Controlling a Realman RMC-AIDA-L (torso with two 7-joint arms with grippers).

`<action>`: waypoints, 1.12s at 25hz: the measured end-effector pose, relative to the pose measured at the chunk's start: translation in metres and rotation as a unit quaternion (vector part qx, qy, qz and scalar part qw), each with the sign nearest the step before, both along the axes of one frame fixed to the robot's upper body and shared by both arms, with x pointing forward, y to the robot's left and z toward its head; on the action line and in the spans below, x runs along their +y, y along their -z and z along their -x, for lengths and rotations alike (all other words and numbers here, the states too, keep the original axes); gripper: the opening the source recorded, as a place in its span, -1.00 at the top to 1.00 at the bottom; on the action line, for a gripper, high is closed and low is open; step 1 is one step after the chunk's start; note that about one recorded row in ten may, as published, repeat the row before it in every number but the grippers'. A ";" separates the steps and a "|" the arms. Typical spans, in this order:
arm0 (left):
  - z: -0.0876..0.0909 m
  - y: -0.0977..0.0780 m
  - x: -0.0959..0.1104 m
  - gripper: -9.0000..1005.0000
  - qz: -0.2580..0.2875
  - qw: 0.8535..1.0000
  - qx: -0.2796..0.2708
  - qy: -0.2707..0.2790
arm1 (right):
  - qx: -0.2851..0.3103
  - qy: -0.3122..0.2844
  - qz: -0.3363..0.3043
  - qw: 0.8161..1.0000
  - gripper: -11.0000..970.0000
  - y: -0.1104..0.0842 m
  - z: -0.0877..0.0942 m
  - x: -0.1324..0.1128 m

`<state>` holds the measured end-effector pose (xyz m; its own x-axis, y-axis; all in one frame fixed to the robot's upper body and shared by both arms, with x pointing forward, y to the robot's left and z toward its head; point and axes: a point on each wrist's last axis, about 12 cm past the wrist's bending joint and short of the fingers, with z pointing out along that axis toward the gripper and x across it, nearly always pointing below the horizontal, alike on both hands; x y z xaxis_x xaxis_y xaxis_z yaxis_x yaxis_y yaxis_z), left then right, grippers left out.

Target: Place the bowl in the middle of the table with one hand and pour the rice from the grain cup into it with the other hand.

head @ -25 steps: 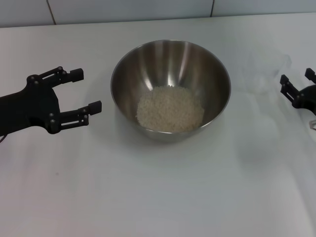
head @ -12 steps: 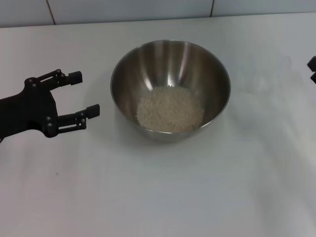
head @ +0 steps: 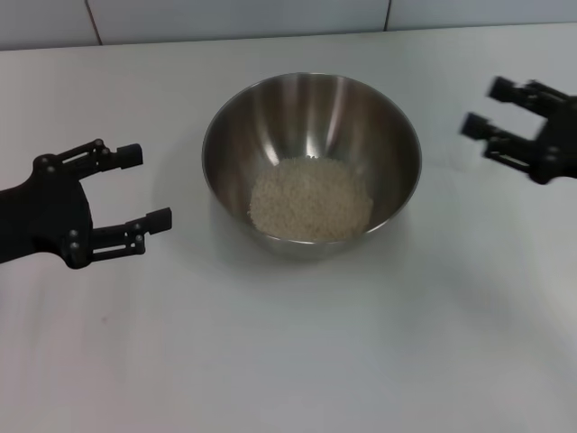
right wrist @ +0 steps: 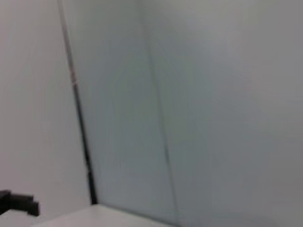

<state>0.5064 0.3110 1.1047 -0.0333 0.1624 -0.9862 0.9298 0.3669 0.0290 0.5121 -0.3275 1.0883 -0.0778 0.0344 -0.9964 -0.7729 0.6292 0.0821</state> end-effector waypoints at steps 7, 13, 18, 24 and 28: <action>0.005 0.004 0.001 -0.67 0.004 1.000 0.006 -0.001 | -0.001 -0.072 0.062 0.995 -0.42 -0.008 -0.035 0.040; 0.007 0.005 0.000 -0.67 0.006 1.000 0.008 -0.001 | 0.001 -0.103 0.096 0.990 -0.42 -0.007 -0.048 0.063; 0.007 0.007 0.000 -0.67 0.005 1.000 0.008 -0.005 | 0.011 -0.100 0.098 0.990 -0.42 -0.002 -0.047 0.065; 0.006 0.007 -0.002 -0.67 0.005 1.000 0.003 -0.003 | -0.003 -0.097 0.109 0.989 -0.42 0.011 -0.036 0.062; 0.005 0.005 -0.002 -0.67 0.004 1.000 0.000 -0.002 | -0.001 -0.090 0.109 0.990 -0.42 0.017 -0.030 0.058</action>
